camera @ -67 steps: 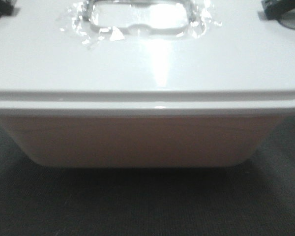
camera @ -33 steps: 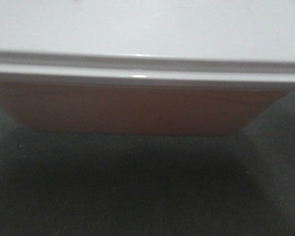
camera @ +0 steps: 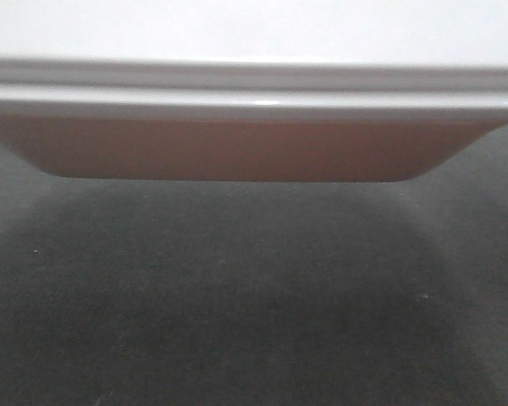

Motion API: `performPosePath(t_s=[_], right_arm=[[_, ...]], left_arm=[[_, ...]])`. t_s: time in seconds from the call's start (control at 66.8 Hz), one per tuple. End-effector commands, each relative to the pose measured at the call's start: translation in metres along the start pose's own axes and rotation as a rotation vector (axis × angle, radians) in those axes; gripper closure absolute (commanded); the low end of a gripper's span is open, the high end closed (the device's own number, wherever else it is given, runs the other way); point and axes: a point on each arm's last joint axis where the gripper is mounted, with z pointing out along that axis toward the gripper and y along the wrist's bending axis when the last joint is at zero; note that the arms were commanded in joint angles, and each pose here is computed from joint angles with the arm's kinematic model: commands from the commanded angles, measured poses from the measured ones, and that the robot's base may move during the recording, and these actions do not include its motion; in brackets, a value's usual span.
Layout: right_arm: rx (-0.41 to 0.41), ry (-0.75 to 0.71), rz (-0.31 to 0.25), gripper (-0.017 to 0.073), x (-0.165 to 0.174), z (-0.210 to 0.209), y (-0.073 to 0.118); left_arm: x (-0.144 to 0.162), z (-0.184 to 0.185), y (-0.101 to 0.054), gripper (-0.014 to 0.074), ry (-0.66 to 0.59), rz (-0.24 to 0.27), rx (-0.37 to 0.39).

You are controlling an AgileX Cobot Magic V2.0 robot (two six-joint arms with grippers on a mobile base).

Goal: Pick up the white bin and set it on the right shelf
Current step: 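Lift the bin off the table with both grippers, then hold the bin raised with both grippers while the base turns away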

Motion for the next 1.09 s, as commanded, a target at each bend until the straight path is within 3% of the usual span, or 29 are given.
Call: performPosePath(t_s=[0.0, 1.078], right_arm=[[-0.248, 0.003, -0.007, 0.0225, -0.0027, -0.0077, 0.0315], [-0.232, -0.011, -0.004, 0.0225, -0.004, -0.0074, 0.0302]], left_arm=[[-0.0061, -0.0076, -0.0328, 0.0351, -0.02, -0.006, 0.258], [-0.0047, -0.0074, -0.0319, 0.0353, -0.005, 0.001, 0.248]])
